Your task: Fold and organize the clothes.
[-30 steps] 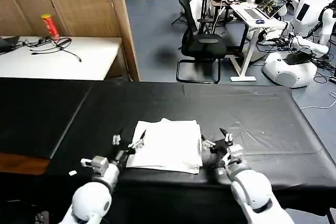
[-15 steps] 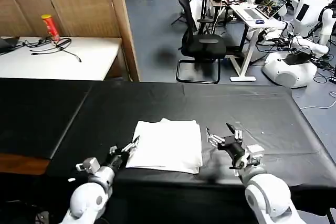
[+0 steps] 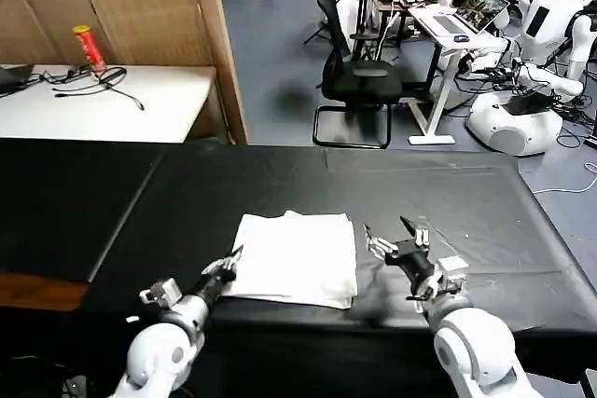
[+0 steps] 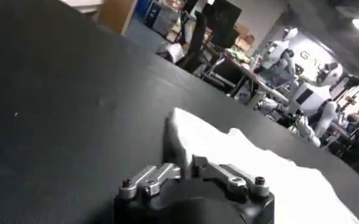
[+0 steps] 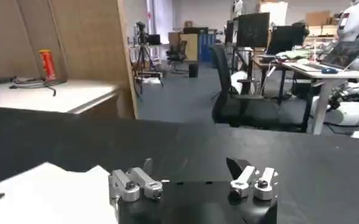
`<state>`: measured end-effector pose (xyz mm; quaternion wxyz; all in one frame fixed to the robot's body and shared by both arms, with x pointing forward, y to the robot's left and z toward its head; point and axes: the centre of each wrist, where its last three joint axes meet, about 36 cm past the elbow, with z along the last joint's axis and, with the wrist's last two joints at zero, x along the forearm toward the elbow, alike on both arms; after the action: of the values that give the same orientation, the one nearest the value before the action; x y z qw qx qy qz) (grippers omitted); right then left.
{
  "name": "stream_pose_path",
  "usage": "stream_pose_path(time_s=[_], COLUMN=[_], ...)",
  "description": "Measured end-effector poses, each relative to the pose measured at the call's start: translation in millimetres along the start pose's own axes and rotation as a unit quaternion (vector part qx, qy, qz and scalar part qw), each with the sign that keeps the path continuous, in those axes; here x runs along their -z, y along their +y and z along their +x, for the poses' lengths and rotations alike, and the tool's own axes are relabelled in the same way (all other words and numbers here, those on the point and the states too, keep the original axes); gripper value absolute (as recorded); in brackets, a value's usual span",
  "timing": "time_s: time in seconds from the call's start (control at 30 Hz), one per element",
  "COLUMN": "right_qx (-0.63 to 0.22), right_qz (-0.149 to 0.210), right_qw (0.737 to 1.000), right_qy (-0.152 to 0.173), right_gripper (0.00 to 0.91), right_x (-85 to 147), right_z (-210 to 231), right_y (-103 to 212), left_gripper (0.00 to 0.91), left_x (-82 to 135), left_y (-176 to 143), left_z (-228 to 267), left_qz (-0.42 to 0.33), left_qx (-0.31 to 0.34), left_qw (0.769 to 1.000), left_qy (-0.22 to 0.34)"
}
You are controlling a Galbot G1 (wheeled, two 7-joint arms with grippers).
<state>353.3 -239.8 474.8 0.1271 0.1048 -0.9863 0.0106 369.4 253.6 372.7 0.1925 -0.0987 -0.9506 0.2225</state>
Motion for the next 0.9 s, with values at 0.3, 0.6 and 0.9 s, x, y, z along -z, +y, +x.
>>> stream_pose_path(time_s=[0.3,0.6,0.9], right_qx=[-0.014,-0.015,-0.013], right_qz=[0.011,0.011,0.009], right_qw=[1.000,1.000,1.000], right_qy=[0.007,0.016,0.025], right_gripper=[0.878,0.878,0.878], right_x=[-3,-9,-17], right_z=[0,-3,-7], right_y=[-9,-7,-2], left_gripper=[0.000,0.000,0.000], left_x=[38,109,175], left_y=[6,53,50], left_z=[13,51,88], left_qz=[-0.211,-0.368,-0.479], left_qx=[0.054,0.125,0.178], left_qw=[0.975,0.921,0.858], left_qy=[-0.034,-0.038,-0.050])
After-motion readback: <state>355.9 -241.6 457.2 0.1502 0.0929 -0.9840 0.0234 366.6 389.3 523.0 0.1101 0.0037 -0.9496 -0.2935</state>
